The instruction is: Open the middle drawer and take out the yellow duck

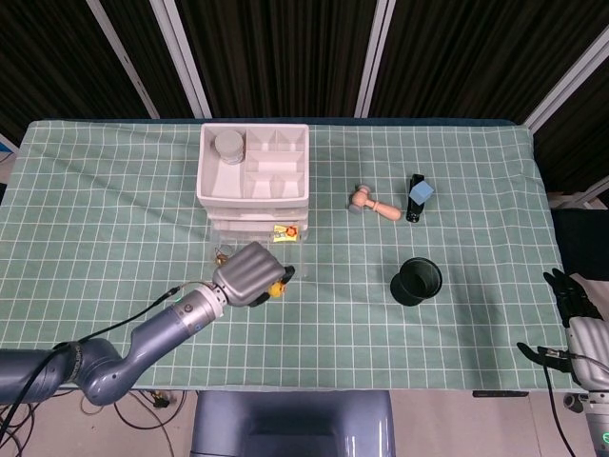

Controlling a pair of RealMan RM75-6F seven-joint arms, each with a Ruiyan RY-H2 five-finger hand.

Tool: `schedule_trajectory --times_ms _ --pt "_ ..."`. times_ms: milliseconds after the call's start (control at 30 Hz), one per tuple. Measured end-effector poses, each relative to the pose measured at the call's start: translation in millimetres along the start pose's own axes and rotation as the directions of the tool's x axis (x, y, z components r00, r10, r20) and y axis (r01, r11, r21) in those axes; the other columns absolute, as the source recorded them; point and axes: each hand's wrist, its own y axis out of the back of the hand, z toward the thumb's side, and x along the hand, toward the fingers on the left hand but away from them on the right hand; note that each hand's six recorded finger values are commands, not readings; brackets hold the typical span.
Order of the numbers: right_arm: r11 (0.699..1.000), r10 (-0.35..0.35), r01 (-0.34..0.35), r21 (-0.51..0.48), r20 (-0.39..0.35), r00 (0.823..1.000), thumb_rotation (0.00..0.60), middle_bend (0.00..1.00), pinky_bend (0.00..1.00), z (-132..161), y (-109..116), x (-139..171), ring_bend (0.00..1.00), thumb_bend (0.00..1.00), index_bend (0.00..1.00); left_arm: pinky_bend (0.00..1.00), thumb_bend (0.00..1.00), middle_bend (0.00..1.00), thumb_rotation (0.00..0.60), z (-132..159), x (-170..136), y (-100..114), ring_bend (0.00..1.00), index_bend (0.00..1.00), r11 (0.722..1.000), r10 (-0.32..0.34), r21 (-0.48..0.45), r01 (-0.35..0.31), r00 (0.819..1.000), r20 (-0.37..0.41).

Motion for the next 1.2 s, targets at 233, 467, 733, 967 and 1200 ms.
schedule_trajectory --times_ms 233,467,733,967,1200 --pt "1.000 -0.001 0.001 -0.002 0.001 1.000 0.600 0.00 0.21 -0.1 0.5 0.1 0.00 0.00 0.00 1.00 0.36 1.00 0.600 9.9 -18.8 -50.8 1.00 0.53 0.993 -0.116 -0.007 0.116 0.993 0.009" --pt "1.000 -0.001 0.001 -0.005 0.002 1.000 0.600 0.00 0.21 -0.2 0.8 0.4 0.00 0.00 0.00 1.00 0.36 1.00 0.600 10.8 -22.0 -85.1 1.00 0.53 0.984 -0.179 0.005 0.179 0.984 -0.003" --pt "1.000 0.000 0.000 -0.012 0.004 1.000 0.600 0.00 0.21 -0.2 1.1 0.6 0.00 0.00 0.00 1.00 0.36 1.00 0.600 7.8 -21.5 -110.1 1.00 0.54 0.973 -0.230 0.032 0.231 0.973 -0.029" --pt "1.000 0.001 -0.001 -0.018 0.006 1.000 0.600 0.00 0.21 -0.4 1.4 0.5 0.00 0.00 0.00 1.00 0.36 1.00 0.600 4.7 -21.1 -127.2 1.00 0.54 0.961 -0.272 0.039 0.275 0.961 -0.054" --pt "1.000 0.000 0.000 -0.020 0.007 1.000 0.600 0.00 0.21 -0.4 1.6 0.7 0.00 0.00 0.00 1.00 0.20 1.00 0.600 3.2 -17.6 -130.0 1.00 0.52 0.962 -0.267 0.037 0.270 0.961 -0.073"
